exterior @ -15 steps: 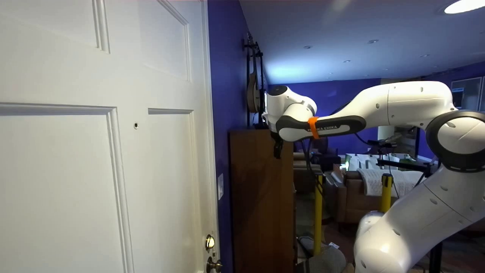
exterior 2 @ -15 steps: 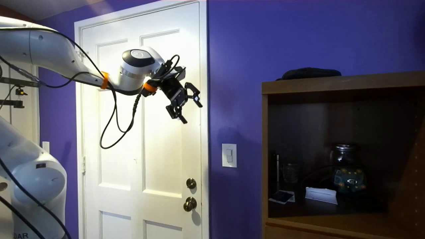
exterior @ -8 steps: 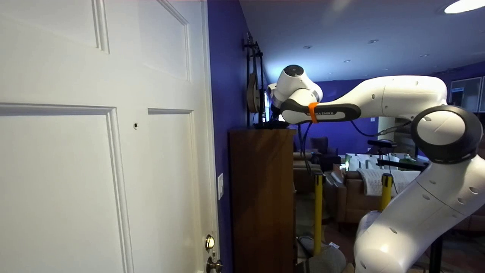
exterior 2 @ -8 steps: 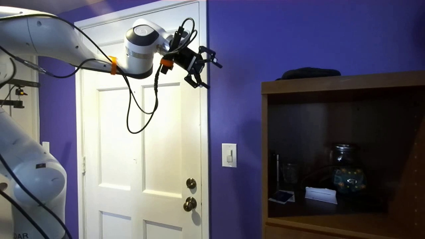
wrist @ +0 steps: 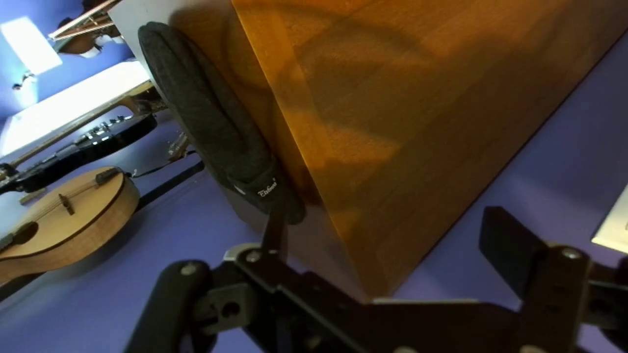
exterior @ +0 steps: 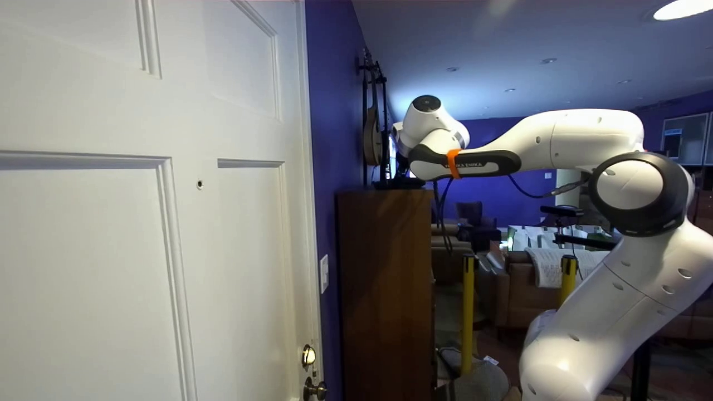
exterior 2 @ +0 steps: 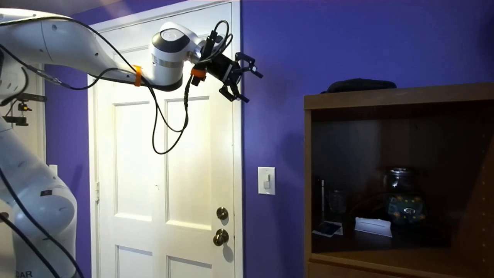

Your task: Hang the head sock on the door

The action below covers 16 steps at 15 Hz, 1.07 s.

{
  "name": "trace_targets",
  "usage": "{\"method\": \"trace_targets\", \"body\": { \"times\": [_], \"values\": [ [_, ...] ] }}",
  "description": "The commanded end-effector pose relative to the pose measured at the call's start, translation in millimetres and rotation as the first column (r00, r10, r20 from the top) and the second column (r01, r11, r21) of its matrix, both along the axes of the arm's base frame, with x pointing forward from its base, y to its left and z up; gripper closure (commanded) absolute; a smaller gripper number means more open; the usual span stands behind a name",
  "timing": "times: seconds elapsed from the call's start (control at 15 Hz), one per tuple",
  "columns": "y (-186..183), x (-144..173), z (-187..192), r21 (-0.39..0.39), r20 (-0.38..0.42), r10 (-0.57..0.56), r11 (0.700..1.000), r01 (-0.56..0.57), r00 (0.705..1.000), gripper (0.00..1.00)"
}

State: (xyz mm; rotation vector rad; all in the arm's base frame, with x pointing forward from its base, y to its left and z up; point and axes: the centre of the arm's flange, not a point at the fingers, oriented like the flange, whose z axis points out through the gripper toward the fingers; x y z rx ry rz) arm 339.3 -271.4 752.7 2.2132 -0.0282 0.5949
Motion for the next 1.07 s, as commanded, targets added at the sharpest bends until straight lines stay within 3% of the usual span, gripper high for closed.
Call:
{"method": "trace_targets", "body": {
  "times": [0.0,0.2,0.53,0.8,0.87,0.93,1.0],
  "values": [
    [-32.8,14.6,31.0,0.015,0.057,-0.058,0.998,0.057,0.997,0.0],
    [-67.8,21.8,59.0,0.041,0.068,-0.03,0.999,0.028,0.997,0.0],
    [-116.2,36.6,75.6,0.102,-0.033,0.086,0.991,-0.083,0.996,0.0],
    [-144.9,43.3,79.6,0.095,-0.055,0.186,0.979,-0.181,0.981,0.0],
    [-149.0,45.5,79.6,0.084,-0.046,0.16,0.984,-0.155,0.986,0.0],
    [-121.5,31.8,57.6,0.089,-0.033,0.164,0.983,-0.161,0.986,0.0],
    [-127.1,33.4,58.8,0.085,-0.036,0.16,0.984,-0.156,0.986,0.0]
  ]
}}
